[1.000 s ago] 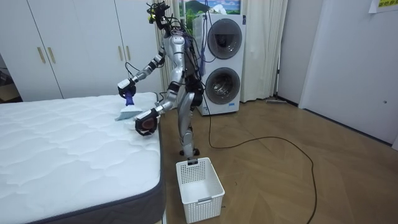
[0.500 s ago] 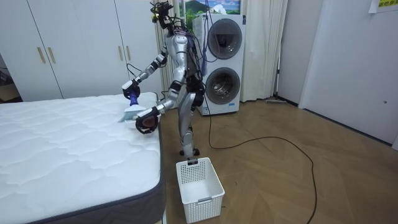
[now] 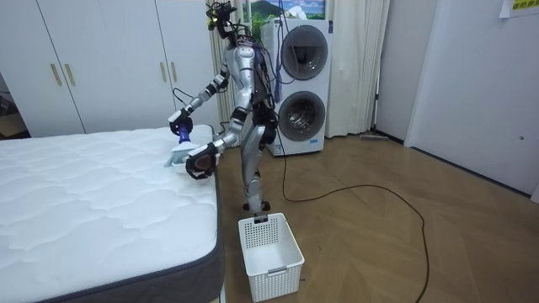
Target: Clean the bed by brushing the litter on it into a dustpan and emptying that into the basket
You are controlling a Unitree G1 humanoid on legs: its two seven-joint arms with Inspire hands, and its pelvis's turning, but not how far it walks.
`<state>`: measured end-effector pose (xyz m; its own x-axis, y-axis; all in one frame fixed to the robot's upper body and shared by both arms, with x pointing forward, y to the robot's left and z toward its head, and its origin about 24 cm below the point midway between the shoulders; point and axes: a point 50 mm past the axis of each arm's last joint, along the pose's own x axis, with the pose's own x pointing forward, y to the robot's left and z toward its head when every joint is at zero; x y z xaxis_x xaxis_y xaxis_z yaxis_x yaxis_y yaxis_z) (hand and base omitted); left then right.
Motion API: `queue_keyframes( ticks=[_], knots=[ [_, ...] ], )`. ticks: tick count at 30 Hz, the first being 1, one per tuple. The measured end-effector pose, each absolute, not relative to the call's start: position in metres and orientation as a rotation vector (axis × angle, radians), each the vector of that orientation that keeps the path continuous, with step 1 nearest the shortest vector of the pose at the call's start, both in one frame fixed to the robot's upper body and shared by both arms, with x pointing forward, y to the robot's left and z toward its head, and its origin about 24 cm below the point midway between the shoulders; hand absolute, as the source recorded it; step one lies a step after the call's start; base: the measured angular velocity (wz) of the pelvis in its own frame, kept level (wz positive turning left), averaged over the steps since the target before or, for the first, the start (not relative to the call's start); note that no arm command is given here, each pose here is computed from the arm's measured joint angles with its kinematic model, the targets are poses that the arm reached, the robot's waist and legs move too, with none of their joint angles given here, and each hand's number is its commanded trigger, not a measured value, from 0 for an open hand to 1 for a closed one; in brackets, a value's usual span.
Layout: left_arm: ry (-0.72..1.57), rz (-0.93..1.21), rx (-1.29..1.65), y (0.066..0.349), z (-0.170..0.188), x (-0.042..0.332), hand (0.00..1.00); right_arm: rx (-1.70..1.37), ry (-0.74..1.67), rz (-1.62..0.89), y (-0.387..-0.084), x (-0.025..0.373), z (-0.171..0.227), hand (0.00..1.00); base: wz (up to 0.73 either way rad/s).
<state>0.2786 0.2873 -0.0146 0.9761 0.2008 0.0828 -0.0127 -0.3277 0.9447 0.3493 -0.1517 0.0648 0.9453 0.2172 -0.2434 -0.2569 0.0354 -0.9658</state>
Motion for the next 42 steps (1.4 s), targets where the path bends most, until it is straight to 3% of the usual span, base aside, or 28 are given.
queue_keyframes(
  ticks=[23, 33, 42],
  knots=[
    [0.153, 0.209, 1.870, 0.287, -0.018, 0.277, 1.00, -1.337, 0.052, 0.381, -0.152, 0.351, 0.068, 1.00, 0.01],
    [0.154, 0.214, 1.863, 0.287, -0.018, 0.277, 1.00, -1.145, 0.010, 0.481, -0.129, 0.347, 0.066, 1.00, 0.00],
    [0.160, 0.214, 1.860, 0.287, -0.018, 0.277, 1.00, -1.125, 0.009, 0.486, -0.128, 0.347, 0.066, 1.00, 0.03]
  ],
)
